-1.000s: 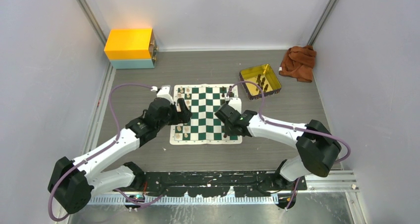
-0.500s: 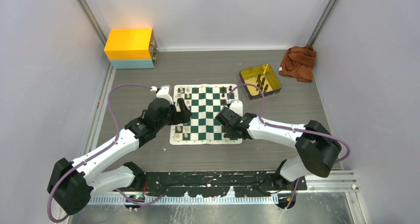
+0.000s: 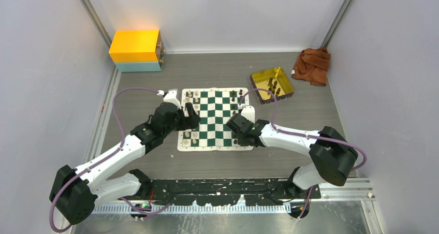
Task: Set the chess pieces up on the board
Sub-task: Place the chess piece on the chessboard.
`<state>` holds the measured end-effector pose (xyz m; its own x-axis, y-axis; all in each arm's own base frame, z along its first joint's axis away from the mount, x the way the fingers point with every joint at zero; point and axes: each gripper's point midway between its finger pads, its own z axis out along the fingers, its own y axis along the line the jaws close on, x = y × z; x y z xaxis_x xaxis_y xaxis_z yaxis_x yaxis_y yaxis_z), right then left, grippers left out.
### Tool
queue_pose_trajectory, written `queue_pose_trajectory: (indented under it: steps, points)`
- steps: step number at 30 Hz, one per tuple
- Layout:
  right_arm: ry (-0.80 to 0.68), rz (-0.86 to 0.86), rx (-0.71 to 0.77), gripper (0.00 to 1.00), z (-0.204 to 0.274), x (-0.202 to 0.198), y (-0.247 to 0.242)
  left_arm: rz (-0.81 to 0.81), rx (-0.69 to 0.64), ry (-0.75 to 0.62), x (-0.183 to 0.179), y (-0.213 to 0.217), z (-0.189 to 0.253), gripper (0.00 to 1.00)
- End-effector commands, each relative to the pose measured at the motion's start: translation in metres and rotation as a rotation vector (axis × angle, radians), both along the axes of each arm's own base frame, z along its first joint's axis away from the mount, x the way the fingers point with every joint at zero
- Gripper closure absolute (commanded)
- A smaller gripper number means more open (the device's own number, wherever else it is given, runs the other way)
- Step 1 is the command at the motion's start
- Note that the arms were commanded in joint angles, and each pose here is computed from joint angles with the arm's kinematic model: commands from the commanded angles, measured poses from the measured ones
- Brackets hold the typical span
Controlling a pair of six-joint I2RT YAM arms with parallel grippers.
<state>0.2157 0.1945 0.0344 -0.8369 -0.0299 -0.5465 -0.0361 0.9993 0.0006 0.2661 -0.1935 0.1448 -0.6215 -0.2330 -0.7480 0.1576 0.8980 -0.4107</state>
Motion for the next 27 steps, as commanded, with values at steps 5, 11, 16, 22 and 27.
queue_pose_trajectory:
  steps: [5, 11, 16, 22, 27]
  points:
    - [-0.051, -0.031, 0.038, 0.79, 0.007, 0.007, 0.004, 0.007, -0.022, -0.019, 0.003, -0.001, 0.005, 0.19]
    - [-0.054, -0.027, 0.045, 0.62, 0.009, 0.007, 0.004, 0.006, -0.022, -0.015, 0.003, -0.002, 0.004, 0.19]
    - [-0.061, -0.024, 0.048, 0.59, 0.013, 0.008, 0.005, 0.006, -0.024, -0.012, 0.004, -0.002, 0.003, 0.19]
    - [-0.095, -0.011, 0.052, 0.59, 0.034, 0.016, 0.009, 0.009, -0.026, -0.017, 0.004, -0.002, 0.005, 0.19]
    - [-0.154, 0.004, 0.067, 0.58, 0.068, 0.029, 0.017, 0.018, -0.017, -0.020, 0.005, 0.000, 0.009, 0.19]
